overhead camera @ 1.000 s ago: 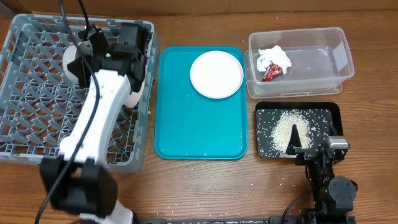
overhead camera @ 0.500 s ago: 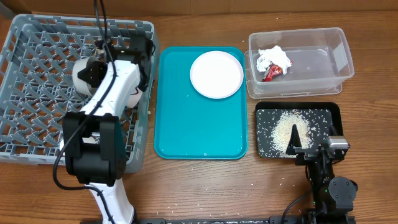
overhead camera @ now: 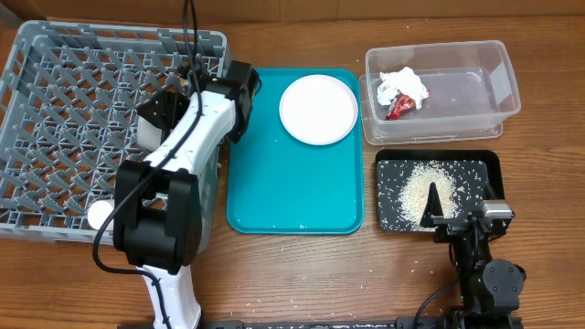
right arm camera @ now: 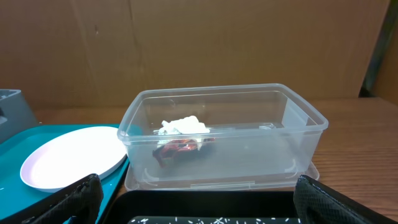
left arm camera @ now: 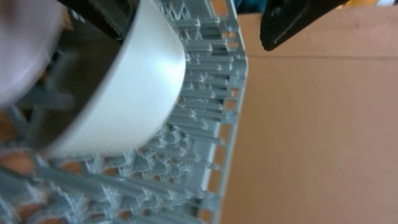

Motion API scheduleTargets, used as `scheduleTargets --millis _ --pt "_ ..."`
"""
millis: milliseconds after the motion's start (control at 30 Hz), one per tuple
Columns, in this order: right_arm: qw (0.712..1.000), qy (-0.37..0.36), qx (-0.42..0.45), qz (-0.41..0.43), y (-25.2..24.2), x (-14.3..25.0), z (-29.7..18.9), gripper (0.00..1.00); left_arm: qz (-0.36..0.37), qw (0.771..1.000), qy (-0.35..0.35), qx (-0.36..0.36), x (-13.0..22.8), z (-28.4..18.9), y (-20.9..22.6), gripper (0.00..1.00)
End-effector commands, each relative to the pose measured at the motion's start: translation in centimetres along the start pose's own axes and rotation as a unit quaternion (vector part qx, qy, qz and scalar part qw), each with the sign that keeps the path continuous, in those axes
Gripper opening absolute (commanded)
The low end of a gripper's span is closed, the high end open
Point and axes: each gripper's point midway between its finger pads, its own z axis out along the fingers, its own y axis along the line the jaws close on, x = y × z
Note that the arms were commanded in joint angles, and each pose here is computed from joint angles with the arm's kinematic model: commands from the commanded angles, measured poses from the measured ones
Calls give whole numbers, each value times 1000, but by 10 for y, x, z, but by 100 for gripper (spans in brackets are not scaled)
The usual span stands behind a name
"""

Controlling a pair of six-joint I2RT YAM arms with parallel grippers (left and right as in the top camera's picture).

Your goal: Sort waste into correct bins and load items into the dishwasher

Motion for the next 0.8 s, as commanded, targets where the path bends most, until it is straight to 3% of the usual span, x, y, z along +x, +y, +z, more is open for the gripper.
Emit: scheduleTargets --millis 0,133,200,267,333,467,767 --pt "1000 -4 -1 -2 1 1 0 100 -89 988 5 130 -17 -43 -2 68" --pt "1000 -4 -1 -2 1 1 0 100 -135 930 -5 340 -40 -116 -13 69" --pt "1000 -4 -1 -2 1 1 0 100 -148 863 -19 483 -55 -174 -32 69" --pt "1000 -4 -1 -2 1 1 0 100 -142 820 -28 553 -62 -208 -46 68" --pt "1000 -4 -1 -2 1 1 0 100 -139 795 -27 590 -68 -227 -78 65" --pt "1000 -4 -1 -2 1 1 0 100 -166 802 23 573 -76 -202 -142 59" --pt "1000 -4 -1 -2 1 1 0 100 -153 821 110 538 -50 -155 -222 55"
